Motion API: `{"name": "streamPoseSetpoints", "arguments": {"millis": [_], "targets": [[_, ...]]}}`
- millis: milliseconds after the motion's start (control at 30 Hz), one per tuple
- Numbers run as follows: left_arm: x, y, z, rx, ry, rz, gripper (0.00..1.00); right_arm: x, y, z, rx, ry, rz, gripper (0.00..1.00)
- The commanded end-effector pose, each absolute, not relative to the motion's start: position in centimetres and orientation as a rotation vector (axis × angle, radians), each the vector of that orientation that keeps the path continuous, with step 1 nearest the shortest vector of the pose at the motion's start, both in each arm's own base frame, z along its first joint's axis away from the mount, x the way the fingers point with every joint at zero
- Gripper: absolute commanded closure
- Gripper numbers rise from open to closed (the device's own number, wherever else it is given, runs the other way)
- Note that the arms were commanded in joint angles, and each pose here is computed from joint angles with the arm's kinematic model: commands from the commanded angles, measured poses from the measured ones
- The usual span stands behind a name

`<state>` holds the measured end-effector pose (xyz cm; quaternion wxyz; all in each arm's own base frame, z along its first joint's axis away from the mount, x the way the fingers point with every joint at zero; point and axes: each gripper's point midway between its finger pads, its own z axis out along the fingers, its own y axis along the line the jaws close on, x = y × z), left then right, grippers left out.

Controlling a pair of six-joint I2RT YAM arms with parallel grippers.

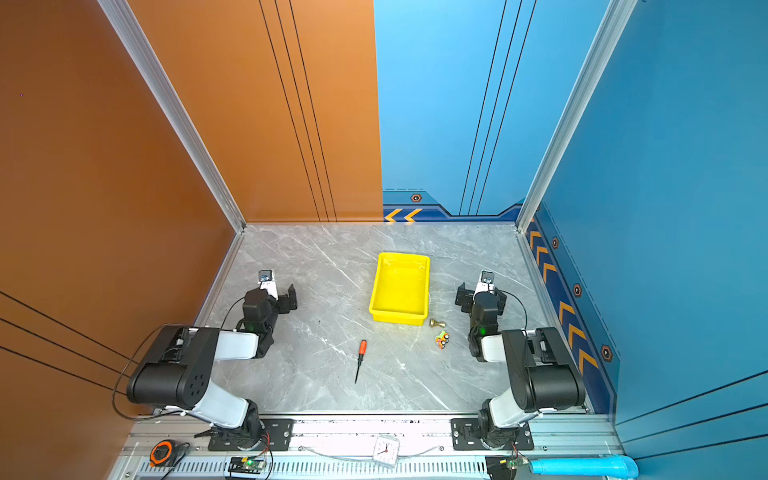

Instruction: Put the screwdriver in the bin

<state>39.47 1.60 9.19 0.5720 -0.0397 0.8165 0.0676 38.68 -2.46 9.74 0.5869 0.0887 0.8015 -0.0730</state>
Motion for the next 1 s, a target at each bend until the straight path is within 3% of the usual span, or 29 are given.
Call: {"name": "streamPoseSetpoints", "arguments": {"millis": [0, 967], "targets": [[39.6, 1.36, 9.11, -0.066, 1.914, 0.152, 0.02, 38.99, -2.51, 9.49, 0.195, 1.883, -0.179, 0.0], [39.57, 1.41, 9.0, -0.067, 1.917, 0.152, 0.02, 39.02, -2.52, 9.41, 0.196, 1.887, -0.172, 0.0]]}}
